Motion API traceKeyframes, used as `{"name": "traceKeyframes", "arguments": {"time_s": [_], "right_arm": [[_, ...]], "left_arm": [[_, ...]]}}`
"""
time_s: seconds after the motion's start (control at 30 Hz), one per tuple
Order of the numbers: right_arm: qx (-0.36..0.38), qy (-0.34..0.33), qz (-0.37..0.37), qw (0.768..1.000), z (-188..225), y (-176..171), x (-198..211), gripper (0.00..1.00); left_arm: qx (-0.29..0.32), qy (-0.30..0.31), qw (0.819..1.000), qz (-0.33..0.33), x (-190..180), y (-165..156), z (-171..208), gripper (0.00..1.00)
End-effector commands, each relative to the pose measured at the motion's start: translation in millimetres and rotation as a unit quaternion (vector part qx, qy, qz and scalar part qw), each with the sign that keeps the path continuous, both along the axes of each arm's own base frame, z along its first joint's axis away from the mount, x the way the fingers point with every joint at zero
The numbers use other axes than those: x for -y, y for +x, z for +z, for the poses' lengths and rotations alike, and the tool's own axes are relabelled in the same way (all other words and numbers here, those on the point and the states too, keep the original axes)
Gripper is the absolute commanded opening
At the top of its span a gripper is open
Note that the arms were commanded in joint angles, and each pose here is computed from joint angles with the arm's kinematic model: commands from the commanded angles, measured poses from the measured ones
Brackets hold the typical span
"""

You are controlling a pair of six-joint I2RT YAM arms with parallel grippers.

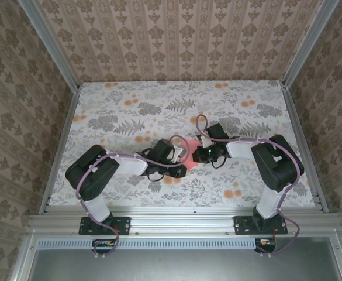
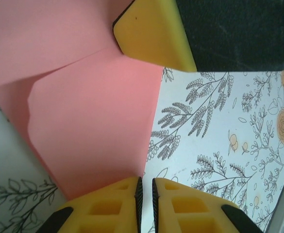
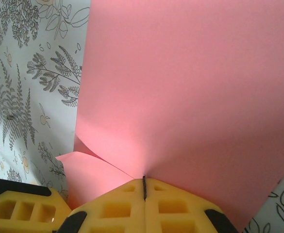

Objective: Fold a paper plane with a square sheet of paper (pick it up from the middle)
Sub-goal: Third fold the triangle at the center of the table.

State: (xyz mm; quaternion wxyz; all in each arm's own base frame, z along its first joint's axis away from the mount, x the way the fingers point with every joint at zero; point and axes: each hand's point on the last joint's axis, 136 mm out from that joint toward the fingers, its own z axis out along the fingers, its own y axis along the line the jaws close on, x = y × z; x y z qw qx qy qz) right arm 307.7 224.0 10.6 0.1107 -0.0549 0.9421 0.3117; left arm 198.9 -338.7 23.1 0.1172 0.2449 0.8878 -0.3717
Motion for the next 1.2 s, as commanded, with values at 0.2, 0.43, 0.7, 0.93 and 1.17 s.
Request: {"name": "traceKeyframes", "arguments": {"time_s": [0.2,0.43,0.7,0.93,1.17], "right_arm": [[-0.092,-0.124,-0.011,0.988,-53.4,-42.0,46.1,0.00],[-0.092,-0.128,-0.010,0.988,-52.5,-41.7,47.7,0.00],[-0.090,-0.127,-0.009,0.988,-49.8,-41.1,47.9,0.00],[-0.087,-0.117,-0.004,0.989,-44.5,-39.9,43.2,0.00],[-0.082,-0.103,0.000,0.991,-37.1,-37.5,37.5,0.00]], "left_arm": [[-0.052,0.035,0.998,0.005,-29.8,-27.4,-19.1,0.17],[-0.065,0.043,0.997,0.005,-42.2,-39.8,-27.0,0.16],[-0.069,0.067,0.995,0.001,-57.7,-51.1,-29.6,0.16],[-0.051,0.052,0.997,0.002,-50.3,-42.9,-9.3,0.16],[0.000,-0.016,1.000,0.017,-20.2,-13.8,51.8,0.17]]}}
